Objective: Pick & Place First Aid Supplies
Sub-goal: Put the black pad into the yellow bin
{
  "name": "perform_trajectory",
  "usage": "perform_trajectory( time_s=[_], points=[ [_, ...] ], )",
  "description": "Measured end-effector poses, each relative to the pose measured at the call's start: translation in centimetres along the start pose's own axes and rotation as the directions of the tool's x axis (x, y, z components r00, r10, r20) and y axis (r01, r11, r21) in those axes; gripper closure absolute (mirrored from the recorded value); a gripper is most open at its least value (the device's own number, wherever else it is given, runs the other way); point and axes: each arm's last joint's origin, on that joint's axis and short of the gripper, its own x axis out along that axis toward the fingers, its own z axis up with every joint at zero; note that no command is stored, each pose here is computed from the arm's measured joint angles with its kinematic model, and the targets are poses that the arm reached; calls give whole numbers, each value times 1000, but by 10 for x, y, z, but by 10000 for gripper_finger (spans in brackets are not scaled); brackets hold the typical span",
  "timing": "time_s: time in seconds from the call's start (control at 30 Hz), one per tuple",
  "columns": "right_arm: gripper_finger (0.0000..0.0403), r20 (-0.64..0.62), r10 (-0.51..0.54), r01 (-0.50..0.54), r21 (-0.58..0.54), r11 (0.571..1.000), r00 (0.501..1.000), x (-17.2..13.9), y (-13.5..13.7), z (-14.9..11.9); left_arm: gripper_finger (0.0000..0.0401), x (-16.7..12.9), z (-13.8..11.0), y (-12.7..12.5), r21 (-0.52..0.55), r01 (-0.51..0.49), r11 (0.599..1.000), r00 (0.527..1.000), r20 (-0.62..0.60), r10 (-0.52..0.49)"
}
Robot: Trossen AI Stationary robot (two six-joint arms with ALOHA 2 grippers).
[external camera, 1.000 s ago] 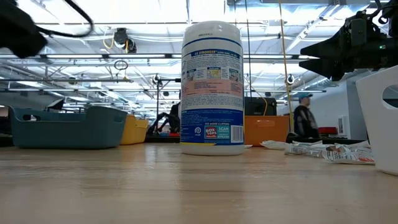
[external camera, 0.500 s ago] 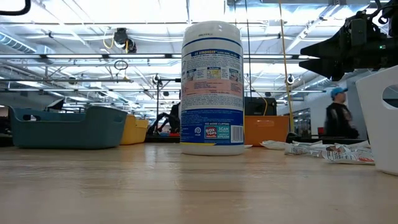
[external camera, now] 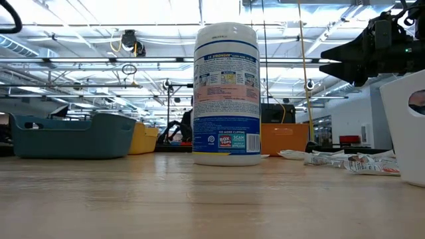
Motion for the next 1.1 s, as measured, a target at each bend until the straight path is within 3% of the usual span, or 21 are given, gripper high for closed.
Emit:
perform_trajectory(
  time_s=[0.43,0.87,1.1],
  points=[
    [76,0,0,0,0,1000,1000,0,0,0,103,30,-5,-16,50,-3,999,1000,18,2],
    [80,0,0,0,0,1000,1000,0,0,0,258,30,-4,-23,53,28,998,999,-26,-27],
    [80,0,-1,1,0,1000,1000,0,0,0,322,29,-1,-26,41,34,999,998,-48,-32]
  ],
)
